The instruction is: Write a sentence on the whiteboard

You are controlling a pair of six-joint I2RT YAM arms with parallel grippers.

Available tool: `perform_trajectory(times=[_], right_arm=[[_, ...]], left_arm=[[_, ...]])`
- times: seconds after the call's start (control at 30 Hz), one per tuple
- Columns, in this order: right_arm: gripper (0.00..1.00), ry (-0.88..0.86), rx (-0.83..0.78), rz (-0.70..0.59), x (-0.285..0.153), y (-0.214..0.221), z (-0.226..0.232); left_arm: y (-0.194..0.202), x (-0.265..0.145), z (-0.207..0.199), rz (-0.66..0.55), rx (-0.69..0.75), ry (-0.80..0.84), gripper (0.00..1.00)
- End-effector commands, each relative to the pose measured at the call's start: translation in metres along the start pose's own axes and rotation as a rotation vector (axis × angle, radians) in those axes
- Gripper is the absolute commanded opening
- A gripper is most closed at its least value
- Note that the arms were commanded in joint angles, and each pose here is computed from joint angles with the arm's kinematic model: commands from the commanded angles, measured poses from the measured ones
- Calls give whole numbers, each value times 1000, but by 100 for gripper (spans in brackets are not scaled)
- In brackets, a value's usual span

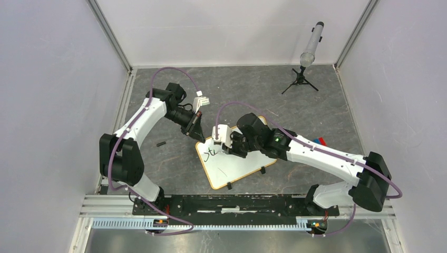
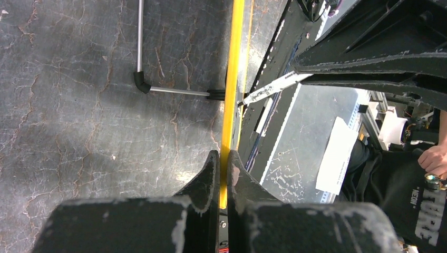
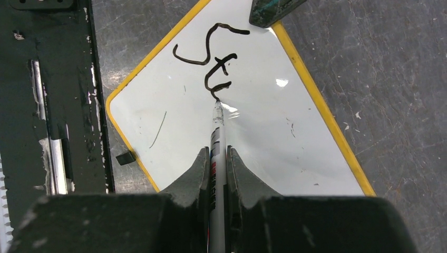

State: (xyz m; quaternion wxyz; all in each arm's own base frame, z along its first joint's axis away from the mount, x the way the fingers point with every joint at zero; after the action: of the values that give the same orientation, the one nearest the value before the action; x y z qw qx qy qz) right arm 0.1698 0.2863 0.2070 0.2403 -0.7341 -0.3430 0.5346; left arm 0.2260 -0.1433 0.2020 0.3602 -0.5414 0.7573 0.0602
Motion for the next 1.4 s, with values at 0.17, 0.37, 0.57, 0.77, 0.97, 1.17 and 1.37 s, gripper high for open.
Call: perform_trajectory(times=[0.17,0.37,0.57,0.77,0.97,1.17,1.37], right_arm=[[0,97,-11,-15,-14,-8,-22],[0,92,-1,-34,-10,-15,-26],[0,80,4,-48,-6,-19,-26],[0,70,5,-55,-3,-21,-25],[0,60,1,-62,-2,-23,-23],[0,32,-7,-80,-3,-27,-17],[0,3,-15,-137,-15,-36,-12]], left_arm=[[-3,-3,-2,3,2,-18,2],[-4,-3,-3,2,6,-17,2],[-3,-3,-3,3,3,-19,2],[-3,-3,-2,4,2,-19,2],[-3,-2,-2,5,2,-20,2],[-2,-2,-2,7,2,-22,2],[-3,-2,-2,7,-2,-17,2]])
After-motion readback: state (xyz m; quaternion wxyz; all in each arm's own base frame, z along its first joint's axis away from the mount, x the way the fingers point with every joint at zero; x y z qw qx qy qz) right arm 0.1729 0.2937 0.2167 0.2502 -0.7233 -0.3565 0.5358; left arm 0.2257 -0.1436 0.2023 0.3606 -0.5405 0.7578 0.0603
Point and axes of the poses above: each gripper's point midway between its finger pads, its own x axis out along the fingers, its own z axis along the line the jaws close on, y = z × x, the point moved 6 cm from there along -x, back along the fingers, and after that the axes turned 12 degrees about -x, right-handed, at the moved point
